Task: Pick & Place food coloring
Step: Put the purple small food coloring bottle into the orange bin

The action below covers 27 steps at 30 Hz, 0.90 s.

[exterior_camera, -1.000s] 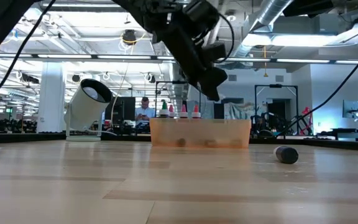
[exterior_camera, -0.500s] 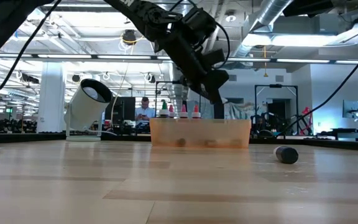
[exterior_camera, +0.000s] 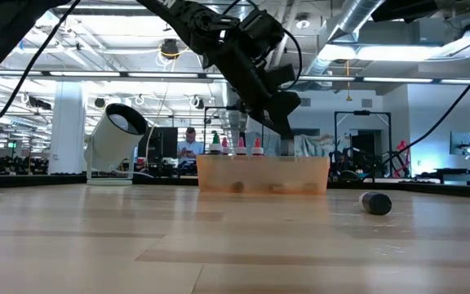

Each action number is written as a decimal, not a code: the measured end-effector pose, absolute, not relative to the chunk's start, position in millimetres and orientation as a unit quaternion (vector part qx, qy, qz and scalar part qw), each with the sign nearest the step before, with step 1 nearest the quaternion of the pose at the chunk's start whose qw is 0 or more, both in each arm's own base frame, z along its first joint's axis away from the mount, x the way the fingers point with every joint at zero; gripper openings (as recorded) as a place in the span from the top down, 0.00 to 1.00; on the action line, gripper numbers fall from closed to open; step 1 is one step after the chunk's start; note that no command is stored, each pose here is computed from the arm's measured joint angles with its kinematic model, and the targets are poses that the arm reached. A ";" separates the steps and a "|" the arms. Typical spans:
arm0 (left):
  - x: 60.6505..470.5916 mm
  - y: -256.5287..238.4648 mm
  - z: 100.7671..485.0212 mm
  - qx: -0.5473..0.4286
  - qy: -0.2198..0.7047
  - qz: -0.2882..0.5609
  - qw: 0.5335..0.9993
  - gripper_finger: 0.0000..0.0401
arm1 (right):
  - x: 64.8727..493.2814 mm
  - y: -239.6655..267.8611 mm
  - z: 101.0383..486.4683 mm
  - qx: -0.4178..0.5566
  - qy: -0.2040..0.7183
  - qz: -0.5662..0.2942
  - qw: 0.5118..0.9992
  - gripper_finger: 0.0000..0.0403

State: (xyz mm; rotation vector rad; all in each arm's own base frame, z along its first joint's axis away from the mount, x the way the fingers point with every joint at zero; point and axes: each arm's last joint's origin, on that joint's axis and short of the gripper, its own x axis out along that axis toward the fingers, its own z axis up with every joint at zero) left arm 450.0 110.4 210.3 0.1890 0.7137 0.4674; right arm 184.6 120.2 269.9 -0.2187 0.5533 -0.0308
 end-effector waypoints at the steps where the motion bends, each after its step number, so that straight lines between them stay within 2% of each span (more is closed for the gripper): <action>1: 450.0 110.5 210.3 0.092 0.346 0.228 0.905 0.68 | 184.6 120.2 269.9 -0.108 0.273 -0.015 0.956 0.67; 8: 448.4 112.0 210.1 0.097 0.350 0.259 0.895 0.56 | 184.6 120.2 270.0 -0.108 0.272 -0.015 0.956 0.67; 15: 443.1 91.1 231.4 0.134 0.357 0.221 0.898 0.57 | 187.4 122.2 265.7 -0.111 0.281 -0.017 0.953 0.67; 21: 418.4 55.5 270.3 0.152 0.437 0.162 0.871 0.61 | 196.7 126.5 252.2 -0.128 0.305 -0.024 0.943 0.67; 27: 374.1 30.6 281.3 0.113 0.569 0.136 0.803 0.62 | 209.8 122.1 239.8 -0.135 0.328 -0.048 0.934 0.67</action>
